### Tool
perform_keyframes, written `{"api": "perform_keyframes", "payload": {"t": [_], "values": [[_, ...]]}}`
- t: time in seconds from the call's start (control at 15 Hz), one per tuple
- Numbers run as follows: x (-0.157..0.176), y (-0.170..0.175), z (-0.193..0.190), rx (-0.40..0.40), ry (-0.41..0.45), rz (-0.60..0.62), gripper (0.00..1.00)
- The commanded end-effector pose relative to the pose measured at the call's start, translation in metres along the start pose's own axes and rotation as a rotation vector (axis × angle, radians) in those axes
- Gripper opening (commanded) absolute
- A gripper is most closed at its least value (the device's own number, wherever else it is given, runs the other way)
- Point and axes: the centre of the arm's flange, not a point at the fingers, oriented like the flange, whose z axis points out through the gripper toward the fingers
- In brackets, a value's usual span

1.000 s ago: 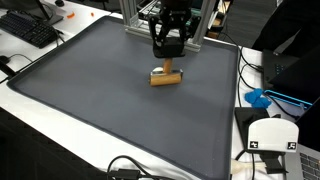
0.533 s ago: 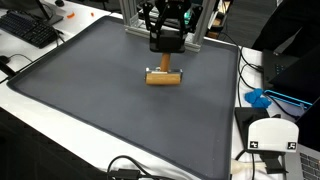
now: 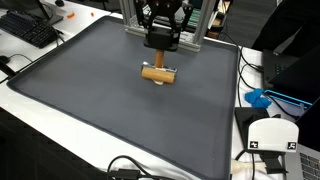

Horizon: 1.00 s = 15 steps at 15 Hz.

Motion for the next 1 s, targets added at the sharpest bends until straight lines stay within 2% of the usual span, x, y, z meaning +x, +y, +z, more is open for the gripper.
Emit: {"api": "perform_keyframes", "payload": {"t": [0.0, 0.4, 0.93], "values": [[-0.021, 0.002, 0.000, -0.011, -0.021, 0.088, 0.35], [-0.033, 0.004, 0.014, -0.022, -0.023, 0.150, 0.35], [-0.051, 0.003, 0.016, -0.026, -0.117, 0.168, 0.35]]}}
